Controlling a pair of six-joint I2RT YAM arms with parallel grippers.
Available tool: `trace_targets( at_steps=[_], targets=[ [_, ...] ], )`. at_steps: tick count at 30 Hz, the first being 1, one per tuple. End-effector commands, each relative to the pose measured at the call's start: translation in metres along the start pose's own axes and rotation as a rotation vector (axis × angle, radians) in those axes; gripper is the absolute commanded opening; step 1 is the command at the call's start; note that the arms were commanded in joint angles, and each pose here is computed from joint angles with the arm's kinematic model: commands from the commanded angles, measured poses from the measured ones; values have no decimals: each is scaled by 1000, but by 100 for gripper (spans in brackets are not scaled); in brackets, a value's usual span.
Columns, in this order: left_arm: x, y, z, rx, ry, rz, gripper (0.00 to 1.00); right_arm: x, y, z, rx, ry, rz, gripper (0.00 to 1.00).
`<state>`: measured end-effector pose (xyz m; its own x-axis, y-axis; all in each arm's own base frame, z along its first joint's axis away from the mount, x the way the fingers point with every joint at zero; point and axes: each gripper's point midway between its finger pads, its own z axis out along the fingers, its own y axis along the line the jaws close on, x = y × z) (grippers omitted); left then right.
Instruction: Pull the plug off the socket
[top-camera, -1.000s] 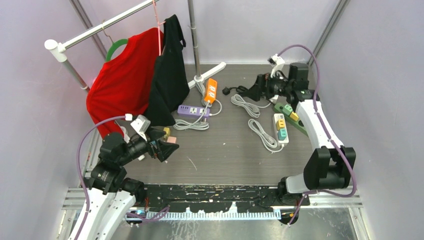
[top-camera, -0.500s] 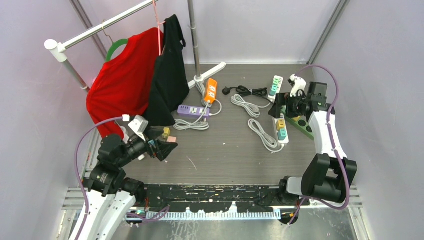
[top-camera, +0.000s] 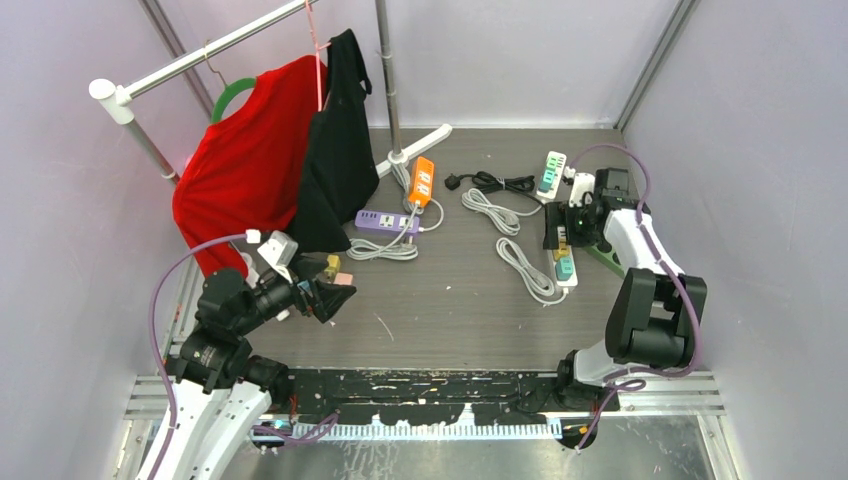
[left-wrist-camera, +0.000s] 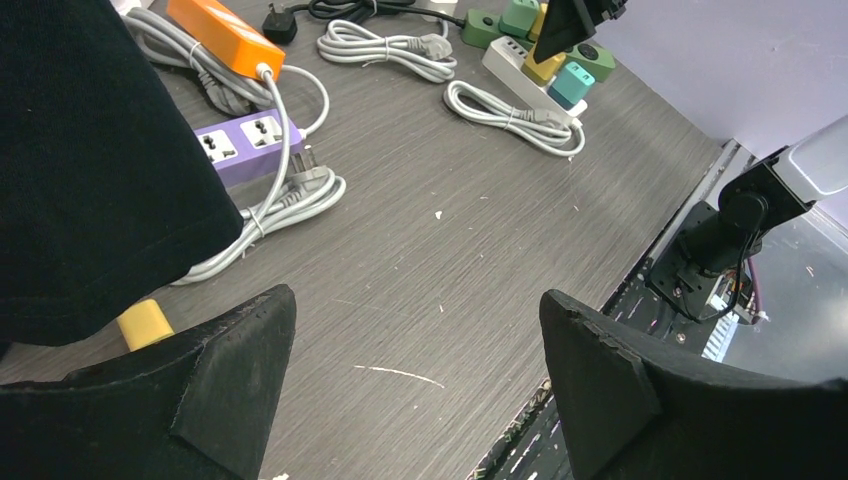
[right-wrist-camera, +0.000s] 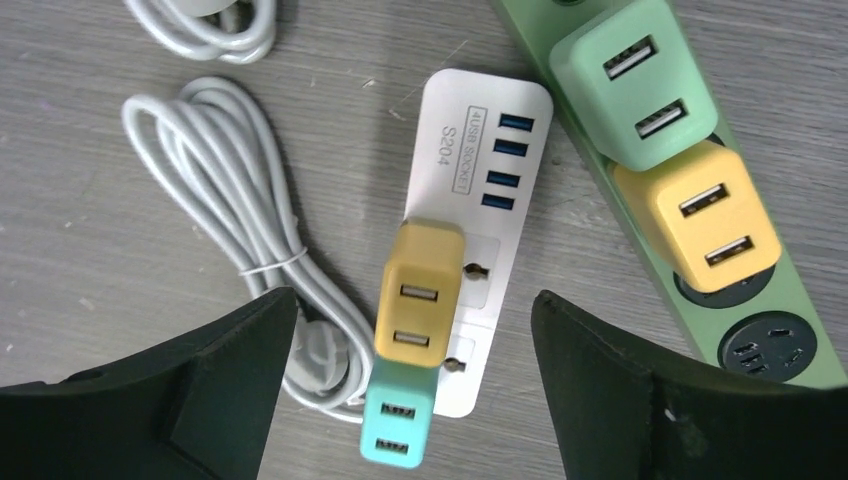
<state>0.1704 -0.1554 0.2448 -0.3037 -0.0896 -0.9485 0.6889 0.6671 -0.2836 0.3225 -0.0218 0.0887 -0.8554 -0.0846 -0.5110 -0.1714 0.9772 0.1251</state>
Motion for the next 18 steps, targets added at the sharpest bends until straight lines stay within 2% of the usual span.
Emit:
trace_targets(
  at_steps=[1,8,11,14,18],
  targets=[
    [-11,-1,1,4,-42,40,91,-6,-18,16,137,-9,8,88],
    [-9,-1,2,10,-31,34,90,9,-15,49,203,87,-40,78],
    [-8,-1,2,12,-30,34,90,15,-17,56,209,120,-42,63],
    [-8,-2,2,16,-26,32,89,20,-14,60,190,152,-51,43],
    [-7,-2,3,21,-20,29,89,11,-6,54,154,136,-59,22]
  ],
)
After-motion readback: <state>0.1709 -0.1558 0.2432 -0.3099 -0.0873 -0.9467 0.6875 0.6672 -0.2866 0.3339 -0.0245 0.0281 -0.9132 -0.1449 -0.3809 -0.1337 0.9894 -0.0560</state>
